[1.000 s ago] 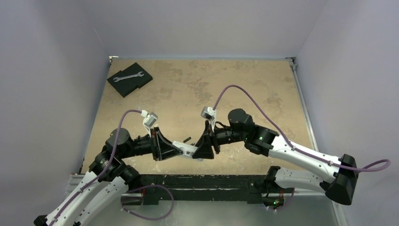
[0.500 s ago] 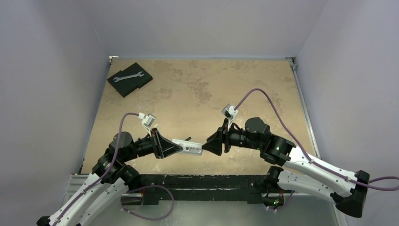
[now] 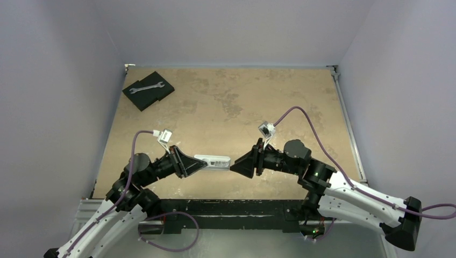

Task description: Load the batteries into the remote control

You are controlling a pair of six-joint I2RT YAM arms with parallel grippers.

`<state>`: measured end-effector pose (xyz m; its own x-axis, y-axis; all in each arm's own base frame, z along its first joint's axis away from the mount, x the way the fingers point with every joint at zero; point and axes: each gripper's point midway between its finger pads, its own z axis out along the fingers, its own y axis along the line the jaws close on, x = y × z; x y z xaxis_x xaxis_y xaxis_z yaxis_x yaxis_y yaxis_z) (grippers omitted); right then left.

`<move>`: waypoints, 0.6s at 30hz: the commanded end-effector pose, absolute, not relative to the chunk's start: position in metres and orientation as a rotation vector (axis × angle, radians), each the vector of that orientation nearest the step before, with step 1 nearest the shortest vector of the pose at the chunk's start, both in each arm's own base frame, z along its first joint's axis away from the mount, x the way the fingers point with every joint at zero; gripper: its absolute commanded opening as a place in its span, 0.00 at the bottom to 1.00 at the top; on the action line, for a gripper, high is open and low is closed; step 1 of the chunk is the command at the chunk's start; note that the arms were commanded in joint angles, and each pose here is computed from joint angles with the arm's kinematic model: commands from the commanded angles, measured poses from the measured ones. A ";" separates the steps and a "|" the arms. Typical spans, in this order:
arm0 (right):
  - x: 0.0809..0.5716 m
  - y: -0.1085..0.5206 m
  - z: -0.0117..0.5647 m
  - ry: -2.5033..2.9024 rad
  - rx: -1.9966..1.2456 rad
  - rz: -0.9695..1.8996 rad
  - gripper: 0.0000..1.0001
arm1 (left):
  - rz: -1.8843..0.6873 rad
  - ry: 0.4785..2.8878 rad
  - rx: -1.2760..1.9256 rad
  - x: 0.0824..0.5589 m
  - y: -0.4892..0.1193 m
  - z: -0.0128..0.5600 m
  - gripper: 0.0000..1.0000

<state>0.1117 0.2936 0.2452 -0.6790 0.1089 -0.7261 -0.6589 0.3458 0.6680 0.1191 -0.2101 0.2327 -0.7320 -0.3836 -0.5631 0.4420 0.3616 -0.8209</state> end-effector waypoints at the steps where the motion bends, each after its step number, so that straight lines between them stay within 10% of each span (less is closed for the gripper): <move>1: 0.117 0.301 0.265 1.826 -0.409 1.482 0.55 | -1.485 1.828 0.007 0.125 -0.210 0.246 0.00; 18: 0.121 0.320 0.258 1.829 -0.371 1.575 0.57 | -1.498 1.798 0.003 0.126 -0.210 0.254 0.00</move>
